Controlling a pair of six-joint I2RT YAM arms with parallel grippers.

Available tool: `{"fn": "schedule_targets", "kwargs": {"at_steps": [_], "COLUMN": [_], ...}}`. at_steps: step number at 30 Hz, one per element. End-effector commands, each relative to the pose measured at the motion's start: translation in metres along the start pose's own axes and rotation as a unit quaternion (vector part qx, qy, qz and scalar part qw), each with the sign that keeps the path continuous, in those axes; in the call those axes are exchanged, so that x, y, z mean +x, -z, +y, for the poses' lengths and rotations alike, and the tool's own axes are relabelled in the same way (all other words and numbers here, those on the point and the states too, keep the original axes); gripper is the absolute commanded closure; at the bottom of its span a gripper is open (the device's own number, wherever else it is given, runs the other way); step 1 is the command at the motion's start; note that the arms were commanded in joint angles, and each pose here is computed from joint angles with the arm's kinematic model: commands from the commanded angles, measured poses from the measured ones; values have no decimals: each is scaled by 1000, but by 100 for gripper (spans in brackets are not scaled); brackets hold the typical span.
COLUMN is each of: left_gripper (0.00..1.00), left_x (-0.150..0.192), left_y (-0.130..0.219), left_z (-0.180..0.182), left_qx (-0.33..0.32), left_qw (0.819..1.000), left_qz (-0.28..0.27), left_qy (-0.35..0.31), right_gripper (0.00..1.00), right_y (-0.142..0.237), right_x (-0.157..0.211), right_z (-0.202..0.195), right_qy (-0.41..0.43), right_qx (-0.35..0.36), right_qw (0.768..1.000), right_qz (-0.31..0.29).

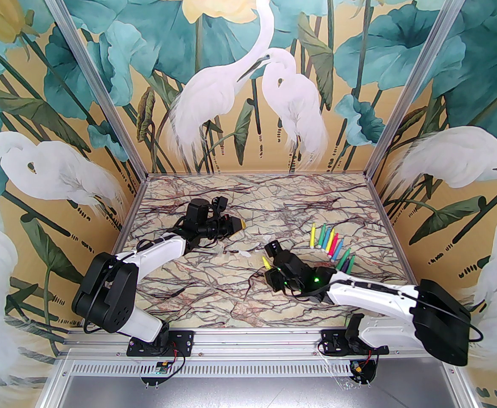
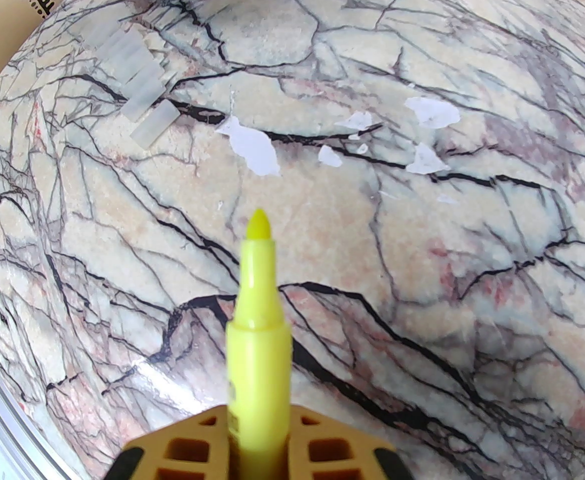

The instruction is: Open the pen caps

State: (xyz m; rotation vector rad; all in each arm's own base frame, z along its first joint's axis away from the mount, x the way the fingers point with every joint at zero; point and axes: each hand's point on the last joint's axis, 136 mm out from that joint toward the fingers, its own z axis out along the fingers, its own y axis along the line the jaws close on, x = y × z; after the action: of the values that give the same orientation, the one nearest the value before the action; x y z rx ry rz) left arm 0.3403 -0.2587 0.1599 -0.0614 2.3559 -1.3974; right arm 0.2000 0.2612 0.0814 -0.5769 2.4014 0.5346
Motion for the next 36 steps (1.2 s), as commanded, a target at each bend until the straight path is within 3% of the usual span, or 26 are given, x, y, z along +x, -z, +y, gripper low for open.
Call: {"fn": "schedule_targets", "kwargs": {"at_steps": [1,15,36], "left_gripper": [100,100,100], "left_x": [-1,31,61], "left_y": [0,3,-7], "left_z": [4,35,77], "left_qx": [-21,-173,-313], "left_qw": [1000,980,931], "left_qz": [1,65,145], "left_qy": [-14,-77,-119], "right_gripper": [94,91,88], "right_y": [7,7,-18], "right_x": [-6,-28,-57], "right_z": [-9,-51,-121], "right_qy": [2,-63,-139], "right_qx": [23,92,206], "right_qw": [1000,993,969], "right_qz": [-18,-40,-18]}}
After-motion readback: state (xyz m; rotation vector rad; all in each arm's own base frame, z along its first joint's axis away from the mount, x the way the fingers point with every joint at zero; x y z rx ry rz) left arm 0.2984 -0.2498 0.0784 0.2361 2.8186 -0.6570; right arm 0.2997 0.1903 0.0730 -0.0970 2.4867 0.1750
